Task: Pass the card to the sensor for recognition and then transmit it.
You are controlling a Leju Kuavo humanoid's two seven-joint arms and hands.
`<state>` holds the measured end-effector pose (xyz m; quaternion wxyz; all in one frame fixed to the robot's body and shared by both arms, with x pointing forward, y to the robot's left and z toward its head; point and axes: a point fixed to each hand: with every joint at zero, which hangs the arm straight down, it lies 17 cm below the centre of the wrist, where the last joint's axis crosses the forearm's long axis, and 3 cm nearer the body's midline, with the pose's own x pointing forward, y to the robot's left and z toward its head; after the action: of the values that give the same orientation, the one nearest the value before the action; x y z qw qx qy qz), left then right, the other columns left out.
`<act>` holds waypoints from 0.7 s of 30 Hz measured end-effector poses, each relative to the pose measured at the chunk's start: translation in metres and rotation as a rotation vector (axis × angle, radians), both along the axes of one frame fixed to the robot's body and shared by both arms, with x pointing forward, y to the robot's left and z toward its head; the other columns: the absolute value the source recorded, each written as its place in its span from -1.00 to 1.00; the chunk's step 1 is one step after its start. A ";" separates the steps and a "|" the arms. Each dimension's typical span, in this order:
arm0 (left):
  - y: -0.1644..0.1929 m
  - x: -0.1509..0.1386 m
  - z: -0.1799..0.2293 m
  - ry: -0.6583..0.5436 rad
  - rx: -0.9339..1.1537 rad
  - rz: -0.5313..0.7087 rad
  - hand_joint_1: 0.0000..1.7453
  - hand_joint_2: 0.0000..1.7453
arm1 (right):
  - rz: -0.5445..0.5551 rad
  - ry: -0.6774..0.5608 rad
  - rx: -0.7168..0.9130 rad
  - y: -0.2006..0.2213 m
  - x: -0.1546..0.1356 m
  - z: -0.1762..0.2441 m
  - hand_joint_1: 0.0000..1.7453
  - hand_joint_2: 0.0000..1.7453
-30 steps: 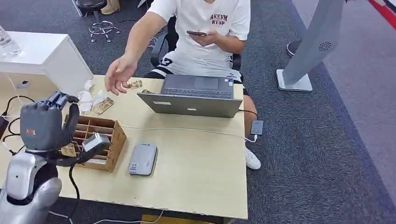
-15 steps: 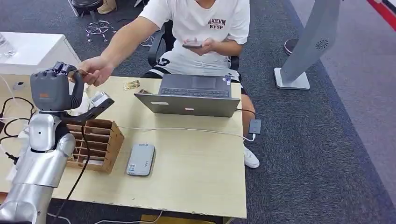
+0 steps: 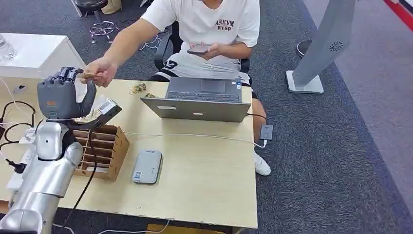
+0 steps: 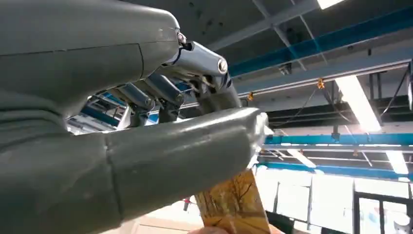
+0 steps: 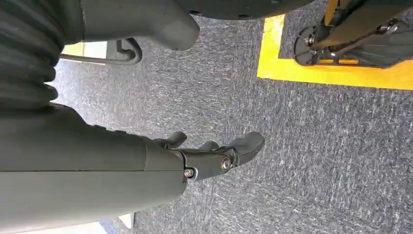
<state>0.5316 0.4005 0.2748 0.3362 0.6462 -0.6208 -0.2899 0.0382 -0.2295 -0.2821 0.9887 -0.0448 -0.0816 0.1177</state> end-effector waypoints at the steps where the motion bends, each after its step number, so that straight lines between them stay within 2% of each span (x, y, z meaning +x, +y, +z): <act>1: -0.002 -0.001 0.001 -0.007 0.002 -0.005 -1.00 -1.00 | -0.001 0.000 -0.001 -0.001 0.000 0.000 -1.00 1.00; 11: -0.019 -0.024 -0.003 -0.067 -0.039 -0.081 -1.00 -1.00 | 0.005 0.006 -0.008 -0.003 -0.002 0.000 -1.00 1.00; 13: -0.024 -0.031 -0.008 -0.072 -0.117 -0.143 -1.00 -1.00 | 0.001 0.004 -0.011 -0.003 -0.002 0.000 -1.00 1.00; 15: -0.030 -0.047 -0.015 -0.084 -0.359 -0.299 -1.00 -1.00 | -0.017 -0.005 -0.017 -0.005 -0.001 0.000 -1.00 1.00; 16: -0.033 -0.057 -0.024 -0.076 -0.504 -0.384 -1.00 1.00 | -0.028 -0.009 -0.018 -0.005 -0.001 0.000 -1.00 1.00; 18: -0.038 -0.092 -0.045 -0.076 -0.855 -0.587 -1.00 1.00 | -0.062 -0.014 -0.024 -0.004 -0.005 0.000 -1.00 1.00; 21: -0.030 -0.155 -0.063 -0.121 -1.202 -0.785 -1.00 1.00 | -0.104 -0.006 -0.033 -0.003 -0.016 0.000 -1.00 1.00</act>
<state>0.3769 0.3701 0.2118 0.4698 0.0938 -0.8769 0.0388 0.0224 -0.2320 -0.2824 0.9923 -0.0657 -0.0803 0.0672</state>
